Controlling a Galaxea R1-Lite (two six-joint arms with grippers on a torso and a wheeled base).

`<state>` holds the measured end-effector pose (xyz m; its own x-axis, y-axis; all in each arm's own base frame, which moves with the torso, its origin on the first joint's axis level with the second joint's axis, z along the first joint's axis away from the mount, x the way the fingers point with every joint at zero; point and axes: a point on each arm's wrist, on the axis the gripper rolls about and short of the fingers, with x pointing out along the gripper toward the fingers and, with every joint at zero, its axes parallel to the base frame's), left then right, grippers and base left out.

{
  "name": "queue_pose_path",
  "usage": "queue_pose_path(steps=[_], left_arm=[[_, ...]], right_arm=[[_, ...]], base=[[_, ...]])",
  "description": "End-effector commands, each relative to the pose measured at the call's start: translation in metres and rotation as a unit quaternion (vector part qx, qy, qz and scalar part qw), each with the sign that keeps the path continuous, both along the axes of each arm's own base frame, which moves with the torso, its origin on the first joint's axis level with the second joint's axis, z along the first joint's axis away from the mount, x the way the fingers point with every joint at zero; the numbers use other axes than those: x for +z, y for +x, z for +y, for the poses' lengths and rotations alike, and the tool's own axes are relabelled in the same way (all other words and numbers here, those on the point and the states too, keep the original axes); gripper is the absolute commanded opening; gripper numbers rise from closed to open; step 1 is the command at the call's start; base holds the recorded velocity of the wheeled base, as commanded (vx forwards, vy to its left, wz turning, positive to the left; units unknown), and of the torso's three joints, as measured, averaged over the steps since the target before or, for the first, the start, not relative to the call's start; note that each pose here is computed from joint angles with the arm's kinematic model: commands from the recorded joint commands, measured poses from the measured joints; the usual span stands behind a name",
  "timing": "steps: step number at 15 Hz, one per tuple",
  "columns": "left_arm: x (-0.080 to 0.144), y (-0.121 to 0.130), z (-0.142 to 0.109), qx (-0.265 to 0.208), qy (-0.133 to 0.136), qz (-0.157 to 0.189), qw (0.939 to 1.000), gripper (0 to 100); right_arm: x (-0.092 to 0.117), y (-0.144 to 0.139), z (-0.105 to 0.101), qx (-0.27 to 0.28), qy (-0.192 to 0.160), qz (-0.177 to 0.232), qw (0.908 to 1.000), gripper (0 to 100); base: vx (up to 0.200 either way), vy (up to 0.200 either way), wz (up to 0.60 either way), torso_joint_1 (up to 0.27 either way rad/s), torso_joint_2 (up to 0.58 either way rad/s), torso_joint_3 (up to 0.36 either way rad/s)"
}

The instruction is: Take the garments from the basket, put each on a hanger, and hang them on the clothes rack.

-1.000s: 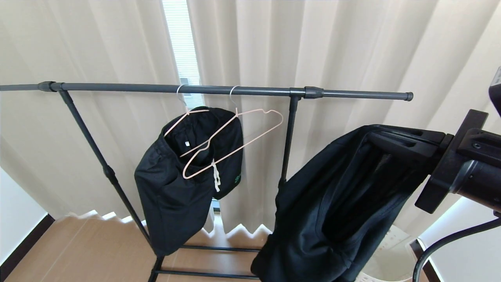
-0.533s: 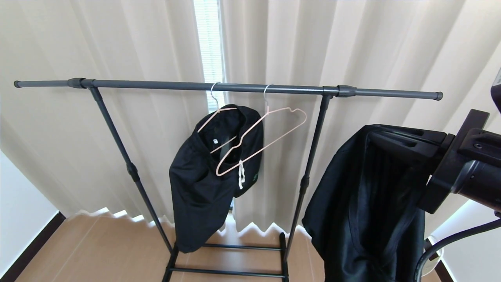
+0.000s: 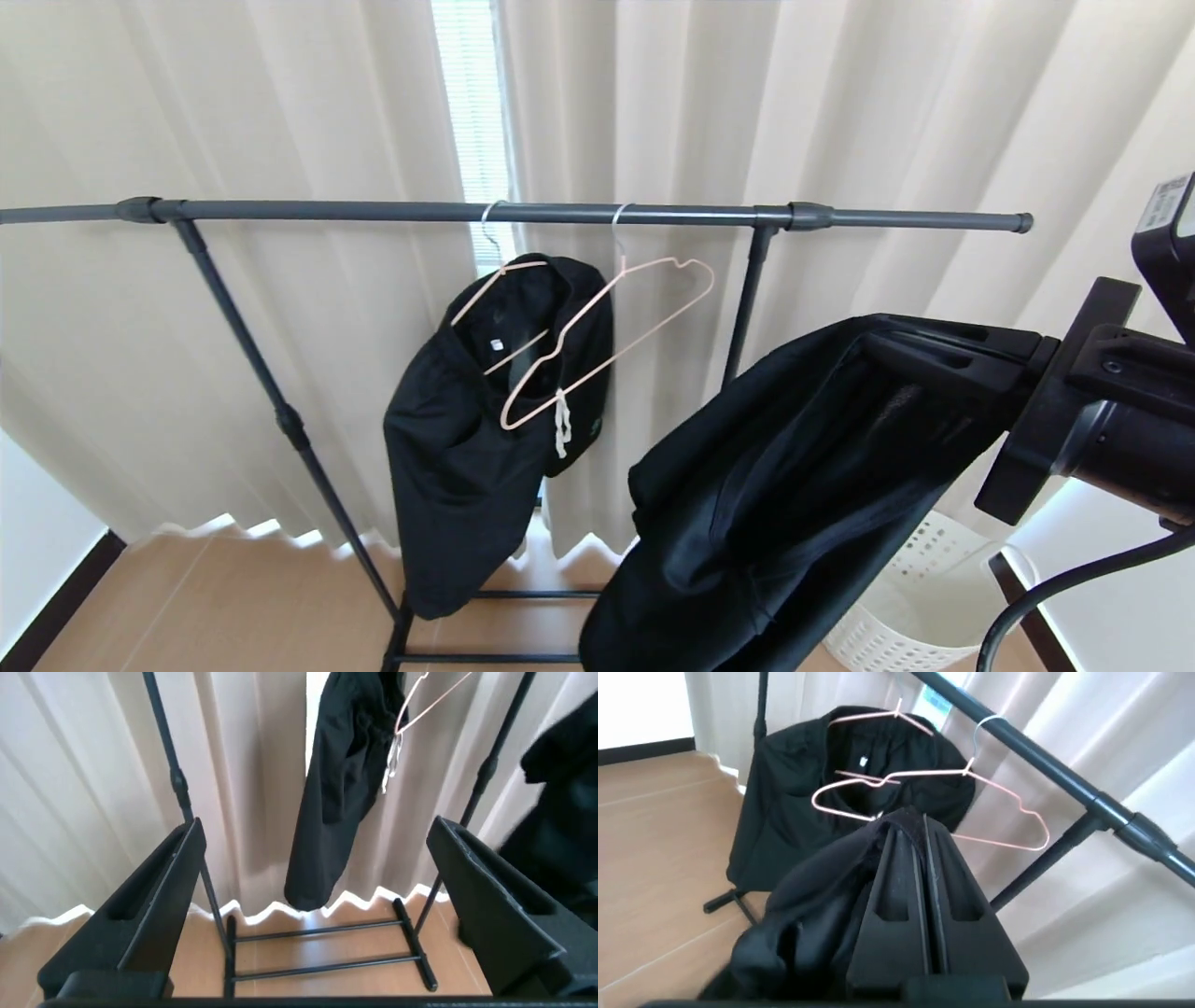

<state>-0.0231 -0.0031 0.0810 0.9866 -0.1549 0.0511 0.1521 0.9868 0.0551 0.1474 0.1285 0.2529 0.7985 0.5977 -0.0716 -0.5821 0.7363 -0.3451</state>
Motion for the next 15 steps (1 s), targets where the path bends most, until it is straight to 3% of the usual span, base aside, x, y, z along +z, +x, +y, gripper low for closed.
queue_pose_path(steps=[1,5,7,8,10,11,13,14,15], left_arm=[[0.0,0.0,0.0,0.001,-0.001,0.0,1.0,100],[0.0,0.0,0.0,0.0,0.0,0.0,1.0,100],[-0.001,0.0,0.0,0.002,0.013,0.002,0.9999,100],[-0.003,0.0,0.0,0.007,0.034,0.012,0.9993,100],[0.008,0.01,0.0,0.015,0.058,0.086,0.9945,100],[0.029,0.024,0.0,0.001,0.05,0.124,0.9911,100],[0.065,0.057,-0.001,-0.014,-0.019,0.174,0.9846,100],[0.083,0.082,-0.003,-0.027,-0.061,0.208,0.9758,100],[0.1,0.11,-0.015,-0.067,-0.109,0.25,0.9597,100]], right_arm=[[-0.001,0.001,0.001,0.0,-0.002,0.002,1.0,0],[-0.003,0.001,0.001,-0.001,-0.006,0.005,1.0,0],[-0.006,0.001,0.001,-0.001,-0.009,0.009,0.9999,0],[-0.008,0.002,0.002,-0.001,-0.012,0.012,0.9999,0],[-0.012,0.01,0.009,-0.011,-0.022,0.021,0.9995,0],[-0.01,0.016,0.014,-0.028,-0.022,0.019,0.9992,0],[-0.008,0.028,0.023,-0.049,-0.02,0.023,0.9983,0],[-0.005,0.036,0.03,-0.053,-0.007,0.03,0.9981,0],[-0.006,0.048,0.045,-0.061,0.006,0.044,0.9972,0]], base=[[0.0,0.0,0.0,0.0,0.0,0.0],[0.0,0.0,0.0,0.0,0.0,0.0],[0.0,0.0,0.0,0.0,0.0,0.0],[0.0,0.0,0.0,0.0,0.0,0.0],[0.0,0.0,0.0,0.0,0.0,0.0],[0.0,0.0,0.0,0.0,0.0,0.0],[0.0,0.0,0.0,0.0,0.0,0.0],[0.0,0.0,0.0,0.0,0.0,0.0],[0.0,0.0,0.0,0.0,0.0,0.0]])
